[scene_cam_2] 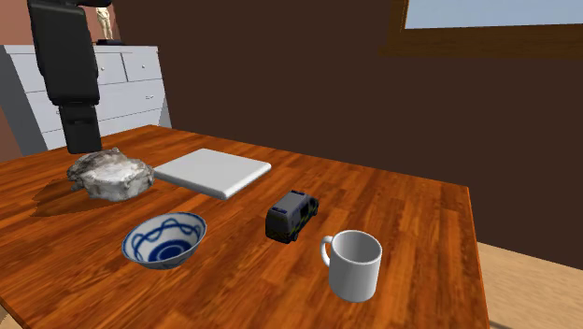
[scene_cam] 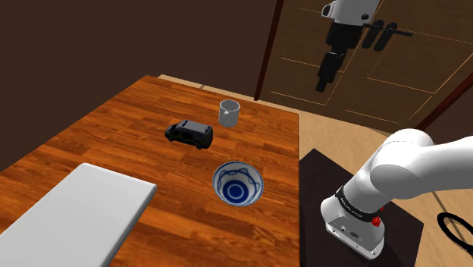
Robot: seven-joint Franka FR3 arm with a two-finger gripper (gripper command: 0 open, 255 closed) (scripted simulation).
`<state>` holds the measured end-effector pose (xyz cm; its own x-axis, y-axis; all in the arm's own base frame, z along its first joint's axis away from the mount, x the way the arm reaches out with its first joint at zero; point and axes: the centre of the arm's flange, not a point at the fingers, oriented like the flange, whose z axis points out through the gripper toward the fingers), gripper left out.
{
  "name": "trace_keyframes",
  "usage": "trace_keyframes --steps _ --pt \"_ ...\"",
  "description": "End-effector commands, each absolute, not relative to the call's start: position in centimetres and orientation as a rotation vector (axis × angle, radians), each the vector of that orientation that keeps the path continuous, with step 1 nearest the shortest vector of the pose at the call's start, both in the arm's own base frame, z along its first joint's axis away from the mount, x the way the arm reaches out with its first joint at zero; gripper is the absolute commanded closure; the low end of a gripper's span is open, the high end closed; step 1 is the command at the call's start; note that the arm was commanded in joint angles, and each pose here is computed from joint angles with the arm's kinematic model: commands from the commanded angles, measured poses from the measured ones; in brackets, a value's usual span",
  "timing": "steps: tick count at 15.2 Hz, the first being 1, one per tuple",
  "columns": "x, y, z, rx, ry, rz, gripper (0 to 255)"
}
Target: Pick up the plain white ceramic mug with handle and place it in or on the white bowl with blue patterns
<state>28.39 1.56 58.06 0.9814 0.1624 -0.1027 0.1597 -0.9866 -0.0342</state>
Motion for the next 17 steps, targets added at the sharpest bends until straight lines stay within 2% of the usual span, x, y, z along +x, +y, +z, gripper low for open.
trace_keyframes --steps 1,17 --pt "28.4 1.6 58.1 -3.101 -0.252 0.164 0" --pt "43.9 0.0 44.9 -3.118 -0.168 0.077 0"
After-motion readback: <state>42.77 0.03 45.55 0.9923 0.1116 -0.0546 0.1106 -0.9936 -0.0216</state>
